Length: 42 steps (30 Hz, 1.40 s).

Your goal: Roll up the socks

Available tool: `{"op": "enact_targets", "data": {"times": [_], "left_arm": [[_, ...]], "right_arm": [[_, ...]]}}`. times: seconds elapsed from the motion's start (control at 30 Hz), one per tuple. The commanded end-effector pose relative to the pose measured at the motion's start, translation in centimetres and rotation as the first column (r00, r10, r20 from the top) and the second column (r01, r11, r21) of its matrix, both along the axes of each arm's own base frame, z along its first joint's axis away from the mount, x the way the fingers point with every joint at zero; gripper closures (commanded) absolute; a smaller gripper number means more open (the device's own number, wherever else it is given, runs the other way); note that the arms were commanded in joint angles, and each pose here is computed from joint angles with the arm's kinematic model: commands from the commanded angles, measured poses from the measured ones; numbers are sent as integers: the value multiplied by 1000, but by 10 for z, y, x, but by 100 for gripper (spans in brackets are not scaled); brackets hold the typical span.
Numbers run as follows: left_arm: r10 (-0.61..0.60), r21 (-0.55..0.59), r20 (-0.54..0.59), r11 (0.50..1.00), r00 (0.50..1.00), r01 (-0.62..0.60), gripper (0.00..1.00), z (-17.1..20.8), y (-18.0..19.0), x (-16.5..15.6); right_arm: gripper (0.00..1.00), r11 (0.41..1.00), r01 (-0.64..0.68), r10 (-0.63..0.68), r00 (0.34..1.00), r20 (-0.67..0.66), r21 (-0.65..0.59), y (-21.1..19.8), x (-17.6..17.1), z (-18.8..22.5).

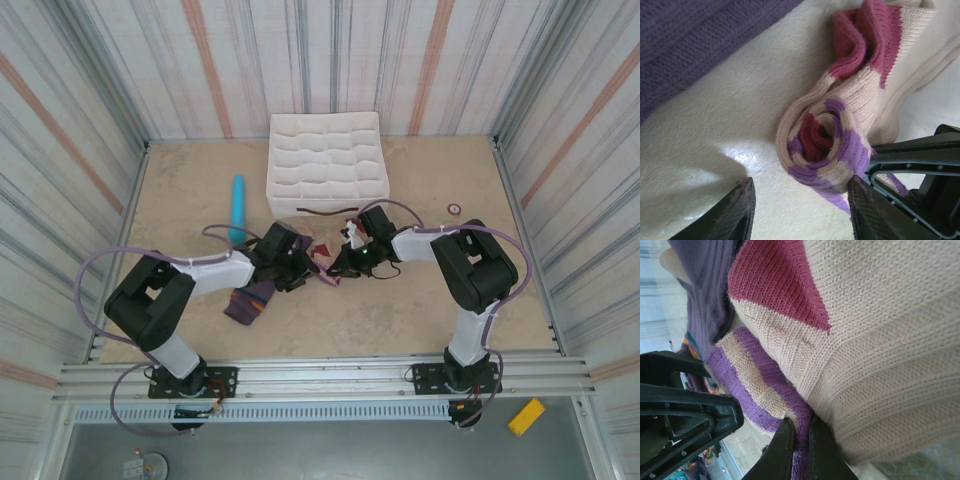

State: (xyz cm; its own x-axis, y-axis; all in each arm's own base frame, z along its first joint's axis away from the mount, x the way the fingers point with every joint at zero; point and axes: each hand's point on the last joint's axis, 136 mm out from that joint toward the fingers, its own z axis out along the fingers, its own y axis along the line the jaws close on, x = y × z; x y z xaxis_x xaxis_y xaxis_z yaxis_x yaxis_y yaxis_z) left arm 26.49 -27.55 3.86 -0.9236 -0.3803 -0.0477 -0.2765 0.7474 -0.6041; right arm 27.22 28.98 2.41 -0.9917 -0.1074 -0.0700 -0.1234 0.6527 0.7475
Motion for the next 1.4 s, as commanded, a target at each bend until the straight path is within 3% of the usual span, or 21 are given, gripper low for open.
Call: {"op": "enact_targets", "data": {"times": [0.0,0.5,0.77,0.87,1.1,1.37], "left_arm": [[114,2,35,993,993,-114,51,1,8,9],[163,6,40,987,986,-163,54,-22,4,14],[169,9,5,986,986,-169,84,-40,4,8],[137,27,-6,990,991,-137,91,-39,3,6],[-10,66,-73,998,997,15,99,-36,2,-8],[-218,102,-64,969,974,224,100,-23,-6,-7]], "right_arm": [[100,981,42,-56,996,-73,-190,-27,-15,-47],[100,987,53,-66,994,-81,-154,-19,-10,-45],[100,987,60,-72,995,-76,-148,-20,-9,-44],[100,988,52,-59,997,-45,-145,-21,-8,-40],[62,976,55,-12,980,200,-212,-36,-2,-4],[45,919,48,177,836,519,-390,-36,-12,34]]}}
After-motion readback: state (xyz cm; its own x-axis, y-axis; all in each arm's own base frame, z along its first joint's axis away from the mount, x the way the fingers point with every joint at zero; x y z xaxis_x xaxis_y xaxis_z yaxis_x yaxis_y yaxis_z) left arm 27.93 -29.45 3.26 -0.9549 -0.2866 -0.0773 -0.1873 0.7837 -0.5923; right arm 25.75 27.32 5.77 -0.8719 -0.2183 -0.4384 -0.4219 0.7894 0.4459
